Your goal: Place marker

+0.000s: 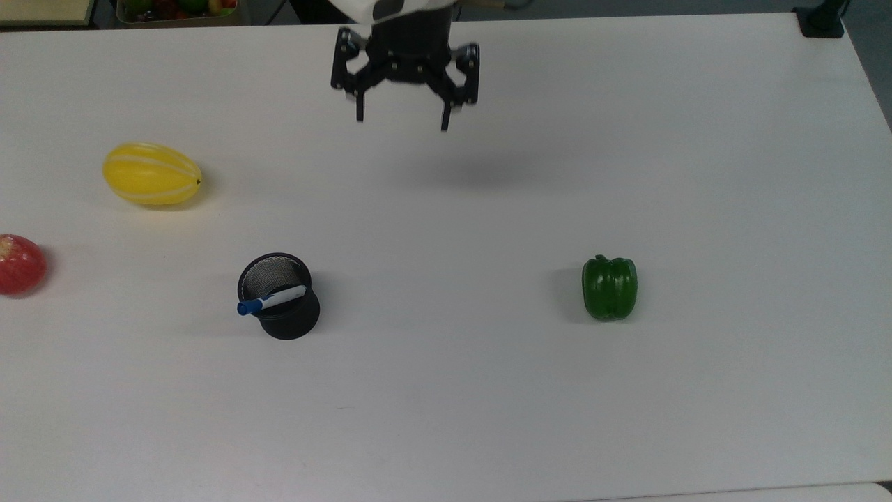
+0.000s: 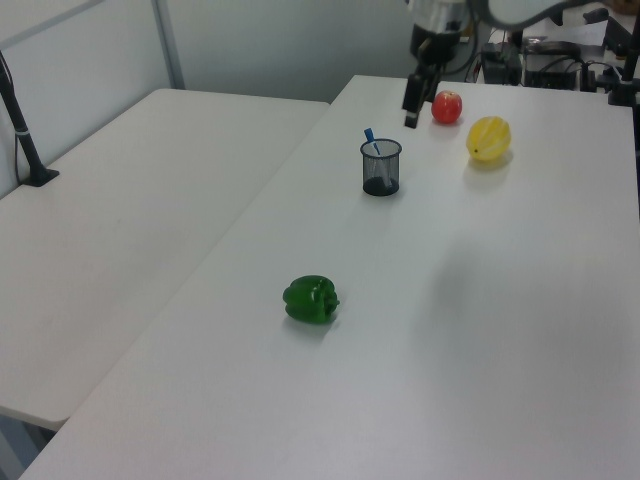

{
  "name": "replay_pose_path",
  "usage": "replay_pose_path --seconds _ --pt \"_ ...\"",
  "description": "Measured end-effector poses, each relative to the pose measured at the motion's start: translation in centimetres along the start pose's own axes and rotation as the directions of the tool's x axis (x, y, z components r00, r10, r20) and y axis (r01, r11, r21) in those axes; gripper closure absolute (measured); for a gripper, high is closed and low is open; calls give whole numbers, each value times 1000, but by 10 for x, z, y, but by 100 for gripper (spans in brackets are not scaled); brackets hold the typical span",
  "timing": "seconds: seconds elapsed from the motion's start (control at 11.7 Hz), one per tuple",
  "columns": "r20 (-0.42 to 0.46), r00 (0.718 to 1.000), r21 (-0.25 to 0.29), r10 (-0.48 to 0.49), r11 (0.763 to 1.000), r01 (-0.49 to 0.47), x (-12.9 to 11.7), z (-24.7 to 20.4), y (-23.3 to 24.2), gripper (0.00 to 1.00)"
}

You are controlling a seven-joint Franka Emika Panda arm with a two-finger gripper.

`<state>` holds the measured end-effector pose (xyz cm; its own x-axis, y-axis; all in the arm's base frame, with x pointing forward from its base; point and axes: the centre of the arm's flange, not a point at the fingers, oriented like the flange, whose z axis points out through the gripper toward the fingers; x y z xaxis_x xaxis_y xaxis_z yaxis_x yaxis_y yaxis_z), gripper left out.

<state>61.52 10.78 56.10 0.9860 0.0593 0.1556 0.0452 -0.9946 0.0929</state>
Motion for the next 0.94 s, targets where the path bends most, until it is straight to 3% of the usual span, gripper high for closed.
replay_pose_path --seconds 0.17,0.34,0.94 --pt "95 993 35 -69 997 66 -26 -27 15 0" --pt "135 989 36 -61 998 56 -41 -45 35 0" --pt "174 985 36 -17 999 11 -53 -56 67 0"
